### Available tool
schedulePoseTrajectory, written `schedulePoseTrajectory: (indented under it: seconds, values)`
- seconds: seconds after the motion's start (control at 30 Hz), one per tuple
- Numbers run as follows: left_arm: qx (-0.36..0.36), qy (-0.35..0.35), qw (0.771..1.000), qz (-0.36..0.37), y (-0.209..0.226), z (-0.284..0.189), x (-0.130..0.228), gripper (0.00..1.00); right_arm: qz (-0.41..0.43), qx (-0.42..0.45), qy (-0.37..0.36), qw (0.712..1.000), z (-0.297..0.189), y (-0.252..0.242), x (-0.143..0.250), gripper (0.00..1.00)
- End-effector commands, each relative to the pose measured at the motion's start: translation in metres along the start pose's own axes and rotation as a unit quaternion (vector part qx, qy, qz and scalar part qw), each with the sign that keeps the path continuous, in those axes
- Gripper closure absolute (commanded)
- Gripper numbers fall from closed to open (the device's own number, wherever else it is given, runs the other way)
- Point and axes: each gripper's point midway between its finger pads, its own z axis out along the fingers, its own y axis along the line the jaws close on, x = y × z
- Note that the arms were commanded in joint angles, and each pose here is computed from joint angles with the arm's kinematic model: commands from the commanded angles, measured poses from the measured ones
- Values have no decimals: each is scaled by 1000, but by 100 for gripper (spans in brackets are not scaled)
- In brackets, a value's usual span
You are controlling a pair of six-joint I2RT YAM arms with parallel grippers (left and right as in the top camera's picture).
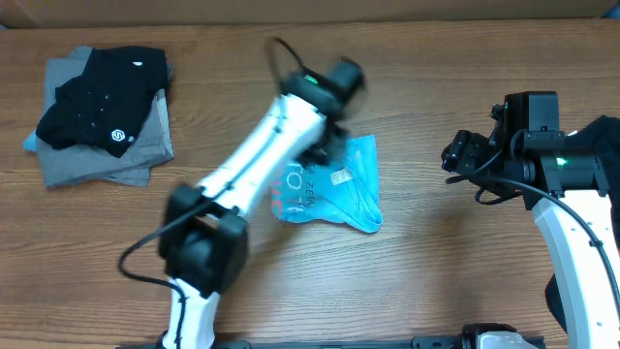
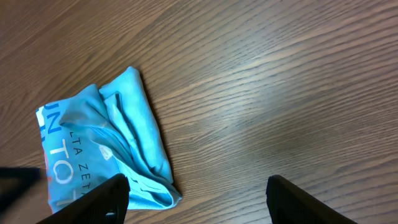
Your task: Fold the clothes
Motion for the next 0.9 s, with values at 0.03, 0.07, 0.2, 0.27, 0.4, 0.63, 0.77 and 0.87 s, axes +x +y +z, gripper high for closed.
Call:
schedulePoseTrajectory:
  seconds: [0.03,0.07,0.2,0.27,0.4,0.63,0.77,0.87]
  values:
    - [-16,-9,998,-61,51,12,-25,91,-3,-6,-13,1000,-6,3,-5,26]
    - [-6,-4,998,-67,54,20,-29,92,-3,-6,-13,1000,-6,3,-6,26]
    - [56,33,995,-69,42,59,-35,96,-3,-6,-12,1000,-5,3,-6,26]
    - [80,56,993,-67,30,79,-31,96,-3,-5,-10,1000,-5,2,-5,26]
    - [127,91,986,-53,-3,110,-22,96,-2,-4,-9,1000,-5,2,-4,26]
    - [280,38,959,-10,-92,85,-45,96,-3,-4,-9,1000,-5,2,-4,26]
    - [311,-5,951,0,-117,64,-63,96,-3,-3,-8,1000,-5,2,-4,26]
    - [333,-22,943,10,-126,43,-73,95,-3,-3,-8,1000,-5,1,-4,26]
